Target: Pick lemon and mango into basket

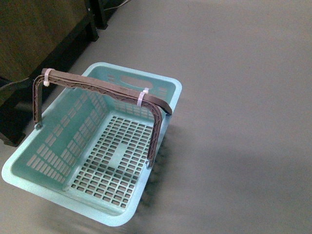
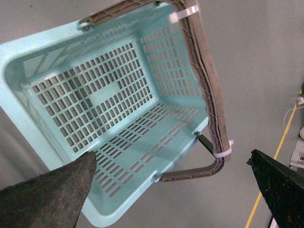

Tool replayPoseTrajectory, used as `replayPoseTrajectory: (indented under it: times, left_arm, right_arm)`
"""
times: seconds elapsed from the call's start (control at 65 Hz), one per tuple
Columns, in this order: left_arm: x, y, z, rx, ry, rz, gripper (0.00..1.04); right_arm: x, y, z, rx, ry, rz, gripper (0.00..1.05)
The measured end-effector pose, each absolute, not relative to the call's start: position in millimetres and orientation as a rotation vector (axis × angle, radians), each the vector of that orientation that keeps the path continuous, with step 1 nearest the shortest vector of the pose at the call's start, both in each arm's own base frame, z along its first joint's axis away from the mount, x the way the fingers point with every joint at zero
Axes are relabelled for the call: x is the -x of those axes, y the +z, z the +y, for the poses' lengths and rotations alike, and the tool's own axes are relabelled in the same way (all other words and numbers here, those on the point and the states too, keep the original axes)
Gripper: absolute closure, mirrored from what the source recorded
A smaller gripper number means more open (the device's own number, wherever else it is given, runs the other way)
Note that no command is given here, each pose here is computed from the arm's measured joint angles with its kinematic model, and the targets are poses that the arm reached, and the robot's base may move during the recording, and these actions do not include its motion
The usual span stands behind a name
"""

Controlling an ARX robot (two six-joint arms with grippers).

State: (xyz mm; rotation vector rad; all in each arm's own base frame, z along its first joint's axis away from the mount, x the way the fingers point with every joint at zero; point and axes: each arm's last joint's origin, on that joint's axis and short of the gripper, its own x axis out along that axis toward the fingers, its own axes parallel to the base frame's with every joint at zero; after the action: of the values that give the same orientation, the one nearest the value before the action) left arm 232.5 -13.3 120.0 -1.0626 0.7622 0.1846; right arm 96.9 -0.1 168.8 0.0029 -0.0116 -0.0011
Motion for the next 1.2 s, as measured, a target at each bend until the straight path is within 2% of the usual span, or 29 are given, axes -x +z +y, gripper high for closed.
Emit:
replayPoseTrajectory:
  times: [0.246,0.415,0.661,0.969,1.092,1.199]
  left_arm:
    - [-310,86,-49,1.137,0.237,0.770,0.07]
    - [-349,68,-81,1.140,0.237,0.785,0.07]
    - [-378,61,-99,1.144,0.231,0.764,0.07]
    - [-385,49,-100,1.074,0.315,0.807,0.55]
    - [-388,50,-100,1.082,0.321,0.806,0.79]
    - [-380,55,-96,1.133,0.301,0.820,0.89]
  right_arm:
    - [-97,169,0,-0.003,-0.001,-0.012,0.09]
    - [-97,169,0,-0.003,-0.001,-0.012,0.09]
    - [-97,169,0,-0.003,-0.001,-0.012,0.09]
    - [-97,169,0,-0.003,-0.001,-0.012,0.09]
    - [-97,169,0,-0.003,0.000,-0.012,0.09]
    - [-97,169,0,-0.003,-0.001,-0.012,0.09]
